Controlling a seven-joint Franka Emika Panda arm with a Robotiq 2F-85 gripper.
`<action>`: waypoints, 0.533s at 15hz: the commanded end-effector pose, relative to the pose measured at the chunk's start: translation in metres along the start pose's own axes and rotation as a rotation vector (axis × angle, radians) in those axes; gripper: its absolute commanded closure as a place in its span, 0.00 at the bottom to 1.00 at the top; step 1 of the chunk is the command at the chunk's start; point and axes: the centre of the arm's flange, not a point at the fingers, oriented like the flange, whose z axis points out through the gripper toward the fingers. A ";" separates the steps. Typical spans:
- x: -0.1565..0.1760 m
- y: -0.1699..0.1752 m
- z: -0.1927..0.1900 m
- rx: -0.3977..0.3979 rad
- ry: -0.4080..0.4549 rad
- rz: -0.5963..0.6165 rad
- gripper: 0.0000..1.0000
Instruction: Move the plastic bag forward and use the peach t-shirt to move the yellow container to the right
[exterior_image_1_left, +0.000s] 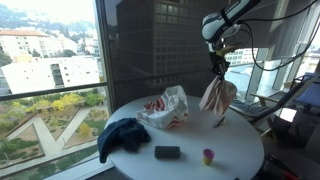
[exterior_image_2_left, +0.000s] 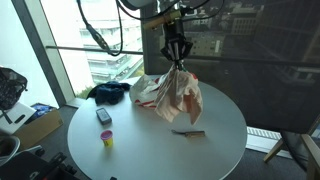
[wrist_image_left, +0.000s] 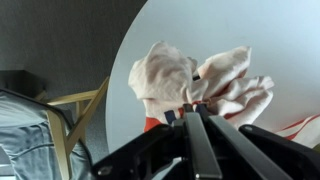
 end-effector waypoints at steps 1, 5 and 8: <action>-0.087 0.000 -0.032 0.073 -0.003 -0.150 0.98; -0.156 -0.031 -0.035 0.094 0.027 -0.334 0.98; -0.203 -0.070 -0.016 0.131 0.011 -0.472 0.98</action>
